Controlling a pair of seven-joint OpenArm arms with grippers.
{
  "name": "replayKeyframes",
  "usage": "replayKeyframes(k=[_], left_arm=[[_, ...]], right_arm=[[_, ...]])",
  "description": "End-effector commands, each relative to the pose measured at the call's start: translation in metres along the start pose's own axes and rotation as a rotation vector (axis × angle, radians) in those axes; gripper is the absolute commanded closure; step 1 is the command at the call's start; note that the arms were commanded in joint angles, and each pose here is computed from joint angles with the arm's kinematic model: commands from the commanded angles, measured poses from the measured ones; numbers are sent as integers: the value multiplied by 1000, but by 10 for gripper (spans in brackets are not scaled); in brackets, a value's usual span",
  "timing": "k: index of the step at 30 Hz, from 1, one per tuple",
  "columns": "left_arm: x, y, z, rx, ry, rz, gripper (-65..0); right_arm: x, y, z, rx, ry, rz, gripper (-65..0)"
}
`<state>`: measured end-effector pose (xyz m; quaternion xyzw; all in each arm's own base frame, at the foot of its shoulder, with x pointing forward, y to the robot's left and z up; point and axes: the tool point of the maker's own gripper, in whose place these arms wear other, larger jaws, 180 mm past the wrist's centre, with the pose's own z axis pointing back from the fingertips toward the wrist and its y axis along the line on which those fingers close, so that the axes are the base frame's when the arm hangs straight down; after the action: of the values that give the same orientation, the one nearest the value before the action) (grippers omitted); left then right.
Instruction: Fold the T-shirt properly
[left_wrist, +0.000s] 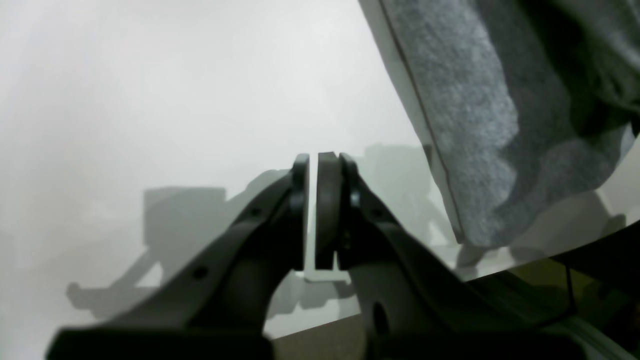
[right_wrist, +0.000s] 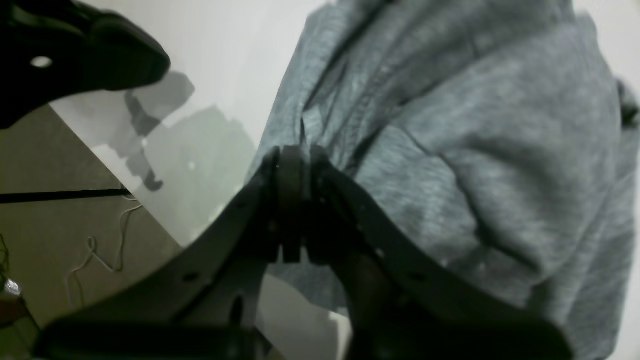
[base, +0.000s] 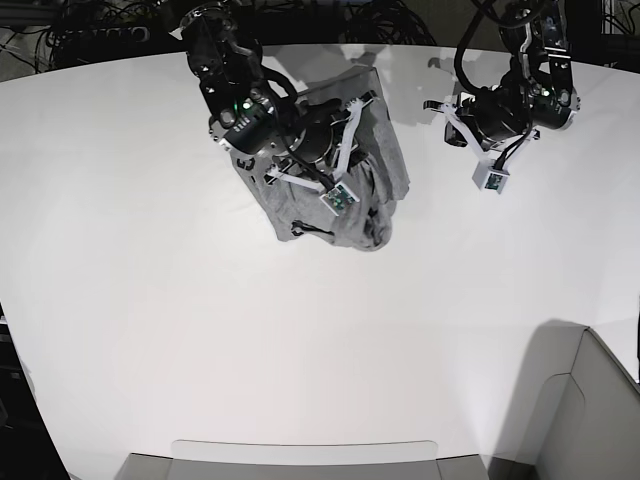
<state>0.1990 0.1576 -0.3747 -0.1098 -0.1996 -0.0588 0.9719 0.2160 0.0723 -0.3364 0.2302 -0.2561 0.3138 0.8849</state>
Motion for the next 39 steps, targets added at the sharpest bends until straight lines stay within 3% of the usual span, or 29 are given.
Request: replayKeyframes(k=[1, 4, 7, 11, 17, 21, 24, 28, 32, 35, 39], left_arm=[[7, 1, 4, 3, -27, -12, -26], [6, 1, 4, 5, -25, -13, -26], [6, 2, 4, 5, -24, -12, -26], [2, 3, 0, 4, -8, -3, -26], [-4, 6, -4, 2, 15, 12, -26], [-5, 7, -6, 2, 21, 17, -26], [-5, 7, -6, 2, 21, 17, -26], [-5, 6, -6, 1, 21, 18, -26], [-4, 7, -6, 1, 20, 17, -26], [-4, 7, -6, 1, 20, 17, -26], [-3, 10, -5, 9, 15, 27, -26]], right_arm=[[10, 9, 4, 26, -34, 11, -97], [5, 20, 6, 45, -22, 67, -220], [7, 38, 16, 74, -46, 143, -298], [15, 43, 22, 79, -74, 181, -309], [43, -1, 34, -31, -147, 138, -309], [74, -38, 51, -128, -222, 130, -249], [88, -68, 61, -203, -241, 132, -137], [95, -112, 52, -271, -193, 72, 0], [91, -144, 42, -306, -133, 13, 0], [77, -148, 29, -295, -66, 8, 0], [42, -122, 11, -208, 98, 195, 0]])
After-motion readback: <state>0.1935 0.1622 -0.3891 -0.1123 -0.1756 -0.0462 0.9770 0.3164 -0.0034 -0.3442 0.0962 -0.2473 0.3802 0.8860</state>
